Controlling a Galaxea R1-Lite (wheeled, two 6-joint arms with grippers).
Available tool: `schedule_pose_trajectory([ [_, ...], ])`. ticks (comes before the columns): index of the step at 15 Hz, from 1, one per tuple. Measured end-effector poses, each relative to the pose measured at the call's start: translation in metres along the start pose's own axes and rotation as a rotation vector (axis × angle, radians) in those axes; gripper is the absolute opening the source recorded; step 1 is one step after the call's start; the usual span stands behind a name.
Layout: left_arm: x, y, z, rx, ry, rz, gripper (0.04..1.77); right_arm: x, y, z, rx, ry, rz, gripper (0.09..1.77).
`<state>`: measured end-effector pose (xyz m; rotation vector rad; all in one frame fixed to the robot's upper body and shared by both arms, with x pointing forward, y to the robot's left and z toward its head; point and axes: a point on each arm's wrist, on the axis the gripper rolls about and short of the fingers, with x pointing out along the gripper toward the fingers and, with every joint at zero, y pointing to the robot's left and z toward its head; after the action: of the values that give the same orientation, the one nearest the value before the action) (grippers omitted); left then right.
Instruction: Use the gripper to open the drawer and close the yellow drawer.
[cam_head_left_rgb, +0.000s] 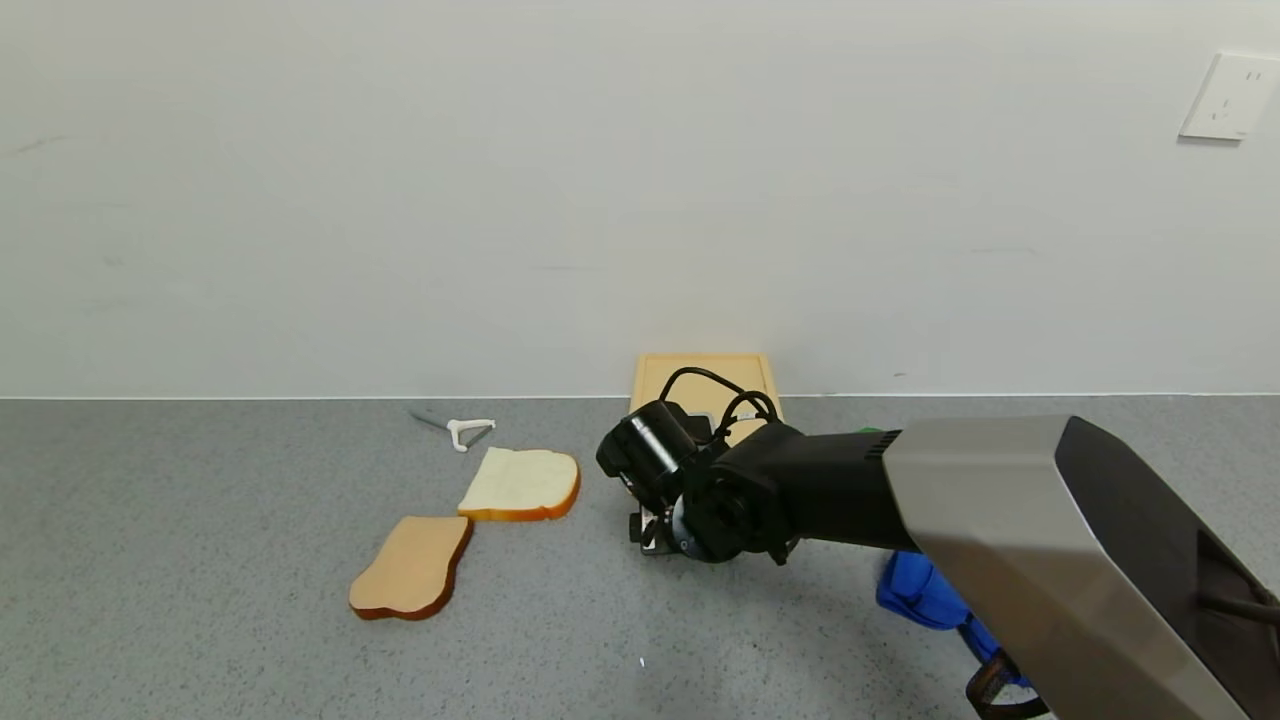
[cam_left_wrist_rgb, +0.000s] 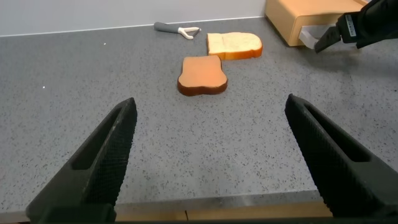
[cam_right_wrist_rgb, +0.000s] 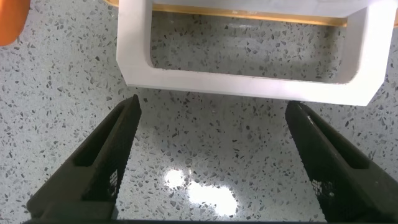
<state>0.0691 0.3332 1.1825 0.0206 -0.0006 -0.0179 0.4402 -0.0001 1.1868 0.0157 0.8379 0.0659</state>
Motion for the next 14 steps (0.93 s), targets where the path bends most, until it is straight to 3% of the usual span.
schedule_pose_trajectory([
  [4, 0.0, 0.0, 0.0, 0.0, 0.0, 0.0, 1.72, -0.013, 0.001, 0.003, -0.005, -0.009, 0.01, 1.71],
  [8, 0.0, 0.0, 0.0, 0.0, 0.0, 0.0, 1.72, -0.054, -0.008, 0.016, -0.061, -0.045, 0.046, 1.71],
  [14, 0.0, 0.0, 0.0, 0.0, 0.0, 0.0, 1.72, -0.153, -0.068, 0.035, -0.184, -0.095, 0.166, 1.71],
])
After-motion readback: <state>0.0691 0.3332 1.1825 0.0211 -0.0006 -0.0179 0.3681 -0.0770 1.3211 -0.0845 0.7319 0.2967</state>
